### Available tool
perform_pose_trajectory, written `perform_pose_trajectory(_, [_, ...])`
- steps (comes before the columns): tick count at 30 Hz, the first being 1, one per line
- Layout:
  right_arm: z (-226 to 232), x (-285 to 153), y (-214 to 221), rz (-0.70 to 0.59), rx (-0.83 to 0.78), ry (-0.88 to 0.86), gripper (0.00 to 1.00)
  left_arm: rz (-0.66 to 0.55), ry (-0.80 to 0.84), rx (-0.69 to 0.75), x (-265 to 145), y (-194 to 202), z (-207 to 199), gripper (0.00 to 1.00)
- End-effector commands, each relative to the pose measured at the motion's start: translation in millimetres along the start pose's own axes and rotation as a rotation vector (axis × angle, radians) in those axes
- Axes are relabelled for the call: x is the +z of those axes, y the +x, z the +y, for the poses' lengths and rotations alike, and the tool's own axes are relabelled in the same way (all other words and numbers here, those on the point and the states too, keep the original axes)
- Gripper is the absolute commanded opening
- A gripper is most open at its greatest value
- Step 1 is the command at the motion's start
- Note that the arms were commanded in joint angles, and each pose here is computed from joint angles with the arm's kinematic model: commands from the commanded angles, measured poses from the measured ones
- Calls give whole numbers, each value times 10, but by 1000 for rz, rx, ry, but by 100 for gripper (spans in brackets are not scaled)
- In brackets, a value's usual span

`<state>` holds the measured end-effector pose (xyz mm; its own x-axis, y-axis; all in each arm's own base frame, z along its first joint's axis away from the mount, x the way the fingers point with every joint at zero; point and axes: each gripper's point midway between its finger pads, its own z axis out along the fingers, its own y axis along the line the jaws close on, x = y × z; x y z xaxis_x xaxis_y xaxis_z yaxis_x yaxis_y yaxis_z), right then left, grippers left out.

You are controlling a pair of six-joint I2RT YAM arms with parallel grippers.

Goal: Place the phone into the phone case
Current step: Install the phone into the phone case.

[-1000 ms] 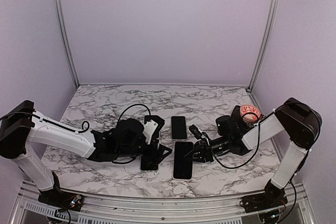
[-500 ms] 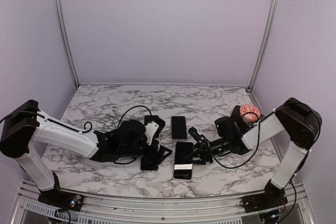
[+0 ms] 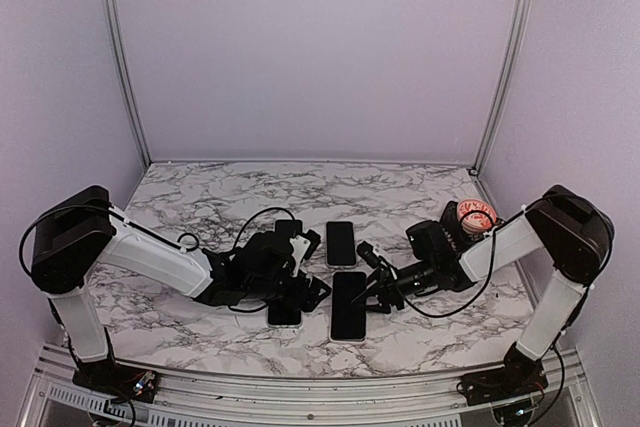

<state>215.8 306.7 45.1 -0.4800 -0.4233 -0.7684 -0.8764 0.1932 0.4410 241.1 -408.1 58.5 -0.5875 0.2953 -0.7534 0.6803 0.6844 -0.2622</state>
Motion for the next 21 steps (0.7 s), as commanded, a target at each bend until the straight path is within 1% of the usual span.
perform_pose_trajectory(1, [-100,-70,-192,-11,-61,81,54,-17,3,-12,78,-92,0,79])
perform_pose_trajectory(5, [-162,-98,-208,3,-59,128,57,-5,11,-7,126,-63,-16,79])
perform_pose_trajectory(10, [-193,-140,-257,16,-60,164,63,-8,14,-4,95,-68,-18,79])
perform_pose_trajectory(15, [-223,-226,-317,23,-68,222,64,-2,16,8,100,-48,-19,79])
perform_pose_trajectory(17, [-224,-272,-371,19,-50,243,64,-5,10,11,95,-49,-7,79])
perform_pose_trajectory(19, [-253,-333,-380,29,16,287,62,-14,7,14,63,-80,-6,78])
perform_pose_trajectory(21, [-291,-437,-377,33,102,361,55,-23,5,10,16,-108,-4,75])
